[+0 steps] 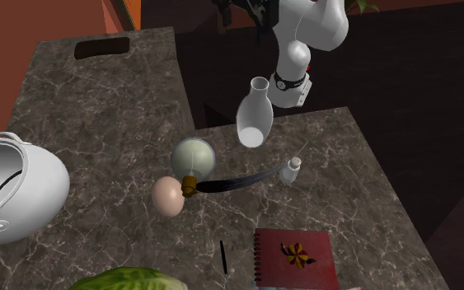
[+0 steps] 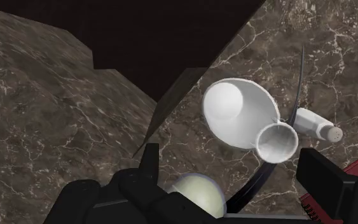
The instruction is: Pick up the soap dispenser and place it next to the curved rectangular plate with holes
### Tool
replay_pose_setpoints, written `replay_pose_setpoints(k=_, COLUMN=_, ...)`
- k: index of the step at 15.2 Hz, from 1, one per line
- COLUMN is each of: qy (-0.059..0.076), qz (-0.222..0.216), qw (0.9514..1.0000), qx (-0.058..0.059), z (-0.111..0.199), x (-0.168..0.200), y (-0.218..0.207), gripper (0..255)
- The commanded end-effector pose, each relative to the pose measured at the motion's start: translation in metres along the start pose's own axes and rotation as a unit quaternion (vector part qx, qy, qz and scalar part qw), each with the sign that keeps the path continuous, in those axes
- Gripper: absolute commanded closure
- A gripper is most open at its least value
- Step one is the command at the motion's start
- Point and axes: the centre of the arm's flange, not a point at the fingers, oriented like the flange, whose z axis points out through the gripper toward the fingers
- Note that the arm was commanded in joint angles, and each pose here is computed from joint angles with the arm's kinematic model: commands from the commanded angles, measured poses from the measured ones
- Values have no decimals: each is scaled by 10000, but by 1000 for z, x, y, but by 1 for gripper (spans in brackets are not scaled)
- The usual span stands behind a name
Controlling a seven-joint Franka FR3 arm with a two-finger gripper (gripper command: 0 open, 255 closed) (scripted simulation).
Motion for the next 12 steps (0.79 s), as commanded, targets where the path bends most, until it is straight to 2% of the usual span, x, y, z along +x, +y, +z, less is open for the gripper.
replay_pose_setpoints(k=1, qy=0, qz=0, qw=10000, qx=0, z=0, x=0, y=0, gripper=0)
replay_pose_setpoints(k=6, qy=305, qz=-617, qw=9976, qx=-118, z=45, x=39, y=-1, gripper=0)
replay_pose_setpoints(k=12, qy=668, qz=-1354, qw=9882, qx=-259, z=96, x=89, y=-8, gripper=0)
